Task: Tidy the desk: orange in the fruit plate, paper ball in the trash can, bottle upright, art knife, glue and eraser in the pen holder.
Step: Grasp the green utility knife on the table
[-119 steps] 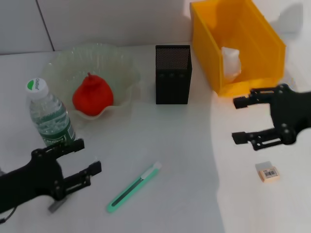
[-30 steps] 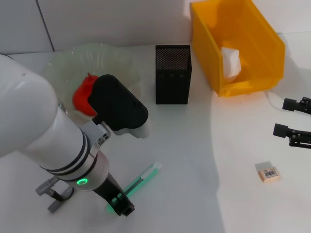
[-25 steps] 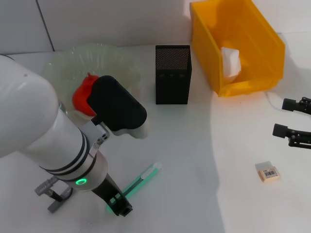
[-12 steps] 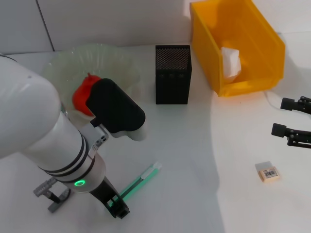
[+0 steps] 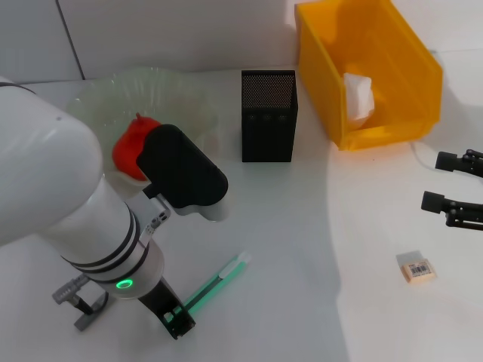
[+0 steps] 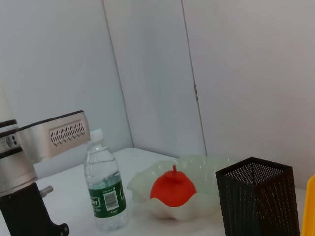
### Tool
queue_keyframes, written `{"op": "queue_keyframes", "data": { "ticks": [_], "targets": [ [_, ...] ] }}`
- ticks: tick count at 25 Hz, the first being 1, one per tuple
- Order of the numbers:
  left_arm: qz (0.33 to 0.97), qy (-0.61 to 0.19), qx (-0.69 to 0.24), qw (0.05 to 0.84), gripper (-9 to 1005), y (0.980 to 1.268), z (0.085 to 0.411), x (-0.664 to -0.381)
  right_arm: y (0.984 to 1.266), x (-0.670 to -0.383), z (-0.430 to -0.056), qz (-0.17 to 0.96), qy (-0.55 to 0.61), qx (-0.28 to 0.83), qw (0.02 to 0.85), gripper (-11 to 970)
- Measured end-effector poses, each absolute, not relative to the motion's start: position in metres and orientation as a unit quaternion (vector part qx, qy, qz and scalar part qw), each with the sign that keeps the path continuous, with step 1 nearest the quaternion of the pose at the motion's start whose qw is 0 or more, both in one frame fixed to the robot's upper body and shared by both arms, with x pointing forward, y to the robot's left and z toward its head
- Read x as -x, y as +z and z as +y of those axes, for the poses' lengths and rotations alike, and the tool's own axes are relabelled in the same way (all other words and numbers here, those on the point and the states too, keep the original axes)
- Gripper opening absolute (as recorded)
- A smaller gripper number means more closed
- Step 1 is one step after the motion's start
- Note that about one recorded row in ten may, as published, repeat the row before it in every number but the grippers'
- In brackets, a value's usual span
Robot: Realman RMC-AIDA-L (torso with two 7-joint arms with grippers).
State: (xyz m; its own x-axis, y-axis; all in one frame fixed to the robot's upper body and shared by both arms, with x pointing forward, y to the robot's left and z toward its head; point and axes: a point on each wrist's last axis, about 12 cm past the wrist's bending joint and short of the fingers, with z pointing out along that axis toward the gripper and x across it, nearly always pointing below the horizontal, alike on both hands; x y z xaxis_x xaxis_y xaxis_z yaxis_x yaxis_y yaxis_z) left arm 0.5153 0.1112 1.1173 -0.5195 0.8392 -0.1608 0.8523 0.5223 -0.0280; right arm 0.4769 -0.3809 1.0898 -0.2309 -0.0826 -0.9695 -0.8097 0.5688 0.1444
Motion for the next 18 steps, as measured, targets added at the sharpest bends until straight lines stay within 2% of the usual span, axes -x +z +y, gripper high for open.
{"op": "queue_keyframes", "data": {
  "ticks": [6,12,18],
  "targets": [
    [0.870,-0.051,-0.487,0.063,310,1.1174,0.1109,-0.5155,1.0898,-0.4769,-0.3809,0.707,0.341,0.316,0.534,810],
    [0.868,-0.048,-0.491,0.061,297,1.1176,0.1098,-0.5151,1.0896,-0.4768,-0.3802,0.706,0.342,0.316,0.534,810],
    [0.865,-0.046,-0.497,0.056,232,1.1199,0.1082,-0.5138,1.0895,-0.4766,-0.3794,0.705,0.344,0.316,0.534,809]
  ]
}}
